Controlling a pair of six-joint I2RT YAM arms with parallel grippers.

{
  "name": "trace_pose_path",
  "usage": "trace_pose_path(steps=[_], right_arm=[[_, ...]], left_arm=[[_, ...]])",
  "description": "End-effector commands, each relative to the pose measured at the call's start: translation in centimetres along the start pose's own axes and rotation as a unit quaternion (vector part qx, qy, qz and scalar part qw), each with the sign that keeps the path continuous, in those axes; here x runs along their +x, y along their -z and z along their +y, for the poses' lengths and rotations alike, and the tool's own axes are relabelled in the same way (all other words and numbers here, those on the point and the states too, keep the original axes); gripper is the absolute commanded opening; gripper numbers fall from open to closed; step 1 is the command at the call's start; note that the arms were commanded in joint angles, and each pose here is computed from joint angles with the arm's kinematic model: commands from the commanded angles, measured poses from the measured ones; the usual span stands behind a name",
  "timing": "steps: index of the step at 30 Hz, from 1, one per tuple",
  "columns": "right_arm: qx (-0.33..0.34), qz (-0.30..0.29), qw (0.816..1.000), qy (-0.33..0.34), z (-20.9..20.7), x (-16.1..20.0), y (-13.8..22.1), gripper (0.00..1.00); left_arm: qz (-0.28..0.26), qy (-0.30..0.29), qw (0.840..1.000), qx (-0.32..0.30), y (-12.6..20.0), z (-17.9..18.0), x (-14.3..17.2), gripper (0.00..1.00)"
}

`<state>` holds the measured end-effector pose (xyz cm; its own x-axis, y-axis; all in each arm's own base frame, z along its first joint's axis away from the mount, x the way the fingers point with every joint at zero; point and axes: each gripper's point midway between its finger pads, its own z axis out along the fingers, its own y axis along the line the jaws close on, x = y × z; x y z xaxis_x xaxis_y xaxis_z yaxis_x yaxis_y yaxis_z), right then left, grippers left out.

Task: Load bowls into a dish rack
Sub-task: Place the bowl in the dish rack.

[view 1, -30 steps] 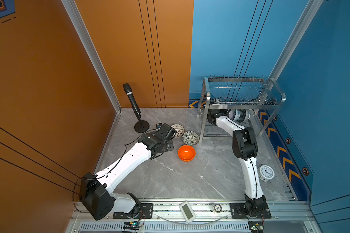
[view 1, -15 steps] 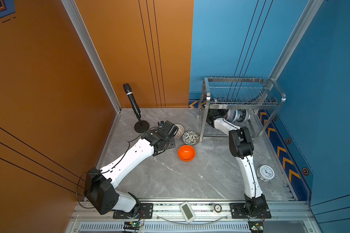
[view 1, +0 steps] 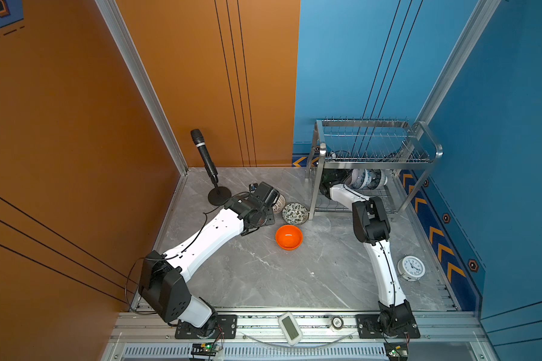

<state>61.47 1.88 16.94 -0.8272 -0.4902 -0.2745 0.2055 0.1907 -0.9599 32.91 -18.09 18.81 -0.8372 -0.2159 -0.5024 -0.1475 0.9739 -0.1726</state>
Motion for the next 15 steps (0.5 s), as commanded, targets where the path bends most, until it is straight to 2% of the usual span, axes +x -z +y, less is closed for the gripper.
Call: trace_pose_path(steps=[1,15], right_arm=[[0.015,0.012,0.999,-0.030,-1.1,-0.1,-0.2,0.00],[0.011,0.016,1.000,-0.001,1.0,0.6,-0.4,0.00]], left_arm=[[0.005,-0.006,1.000,0.004,0.1,-0.2,-0.5,0.55],[0.008,-0.004,1.000,0.003,-0.1,-0.2,-0.6,0.55]])
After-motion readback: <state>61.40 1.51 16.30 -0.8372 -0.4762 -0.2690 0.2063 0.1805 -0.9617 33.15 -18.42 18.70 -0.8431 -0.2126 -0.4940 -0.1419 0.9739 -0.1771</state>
